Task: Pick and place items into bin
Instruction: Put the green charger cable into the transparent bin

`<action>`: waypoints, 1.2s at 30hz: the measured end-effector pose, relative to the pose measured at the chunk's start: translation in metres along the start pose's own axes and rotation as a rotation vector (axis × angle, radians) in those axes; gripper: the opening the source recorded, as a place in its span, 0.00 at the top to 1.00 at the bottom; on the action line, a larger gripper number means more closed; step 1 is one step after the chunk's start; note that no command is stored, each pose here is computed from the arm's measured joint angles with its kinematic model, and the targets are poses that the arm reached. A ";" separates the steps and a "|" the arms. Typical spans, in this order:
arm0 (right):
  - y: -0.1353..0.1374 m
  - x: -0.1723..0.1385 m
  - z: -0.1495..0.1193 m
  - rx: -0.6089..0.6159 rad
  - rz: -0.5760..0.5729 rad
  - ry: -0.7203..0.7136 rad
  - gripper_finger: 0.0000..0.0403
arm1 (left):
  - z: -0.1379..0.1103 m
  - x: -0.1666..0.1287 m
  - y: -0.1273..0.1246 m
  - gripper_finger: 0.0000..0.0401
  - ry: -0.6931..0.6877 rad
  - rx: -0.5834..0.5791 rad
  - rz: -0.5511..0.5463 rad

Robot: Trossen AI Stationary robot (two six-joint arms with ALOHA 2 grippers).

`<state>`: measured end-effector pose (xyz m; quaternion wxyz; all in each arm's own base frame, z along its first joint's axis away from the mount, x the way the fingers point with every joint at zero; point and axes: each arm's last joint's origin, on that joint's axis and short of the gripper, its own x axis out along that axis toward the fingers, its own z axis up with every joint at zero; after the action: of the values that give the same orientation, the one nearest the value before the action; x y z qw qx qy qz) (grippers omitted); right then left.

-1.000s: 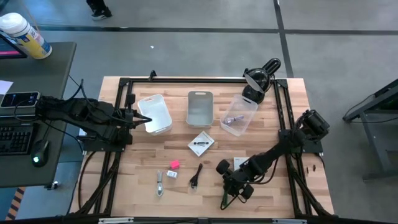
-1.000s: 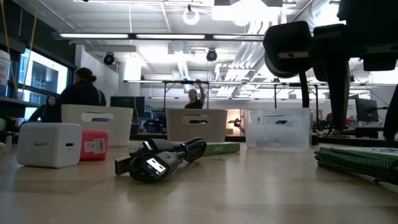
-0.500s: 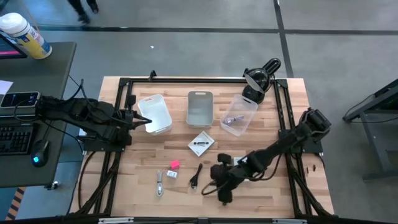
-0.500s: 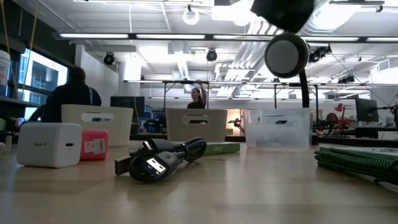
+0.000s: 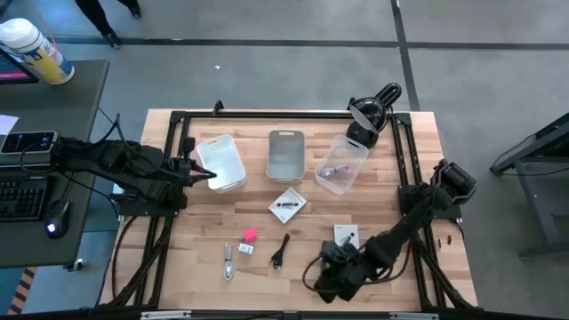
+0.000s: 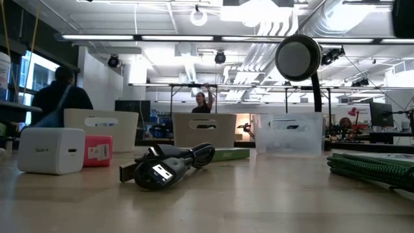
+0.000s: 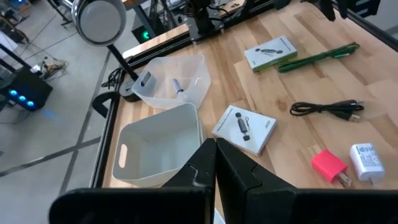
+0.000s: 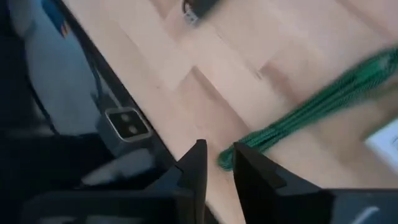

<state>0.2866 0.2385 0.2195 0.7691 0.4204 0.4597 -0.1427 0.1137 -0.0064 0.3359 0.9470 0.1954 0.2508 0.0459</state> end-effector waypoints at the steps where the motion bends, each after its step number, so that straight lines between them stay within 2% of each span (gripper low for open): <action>1: 0.002 0.002 0.000 0.051 0.015 0.003 0.85 | 0.000 0.000 0.000 1.00 0.003 0.013 -0.001; 3: 0.007 0.010 0.002 0.137 0.066 0.046 0.87 | -0.001 0.000 0.000 1.00 0.006 0.040 -0.002; 6: 0.008 0.032 0.006 0.244 0.083 0.139 0.89 | -0.001 0.000 0.000 1.00 0.013 0.085 -0.006; 10: 0.005 0.054 0.017 0.354 0.022 0.275 0.88 | -0.006 0.000 -0.002 1.00 0.055 0.133 -0.027; 14: 0.022 0.041 0.037 0.383 -0.030 0.173 0.86 | -0.012 -0.001 -0.004 1.00 0.111 0.155 -0.058; 16: 0.029 0.026 0.048 0.386 -0.108 0.151 0.87 | -0.014 -0.002 -0.004 1.00 0.133 0.163 -0.066; 20: 0.026 -0.008 0.058 0.429 -0.383 0.152 0.94 | -0.015 -0.002 -0.004 1.00 0.140 0.164 -0.064; 22: 0.029 -0.016 0.059 0.434 -0.448 0.161 0.98 | -0.014 -0.002 -0.004 1.00 0.136 0.160 -0.055; 24: 0.035 -0.013 0.058 0.421 -0.454 0.160 0.99 | -0.014 -0.002 -0.004 1.00 0.131 0.158 -0.051; 27: 0.043 0.004 0.053 0.401 -0.418 0.177 0.93 | -0.013 -0.002 -0.004 1.00 0.125 0.156 -0.050; 30: 0.048 0.022 0.044 0.388 -0.370 0.196 0.81 | -0.011 -0.001 -0.003 1.00 0.107 0.149 -0.034; 36: 0.043 0.046 0.031 0.429 -0.436 0.268 0.55 | -0.009 -0.001 -0.002 1.00 0.094 0.145 -0.016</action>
<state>0.3552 0.2484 0.2110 0.5473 0.4792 0.5954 -0.3410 0.1081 -0.0051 0.3280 0.9179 0.2591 0.2992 0.0291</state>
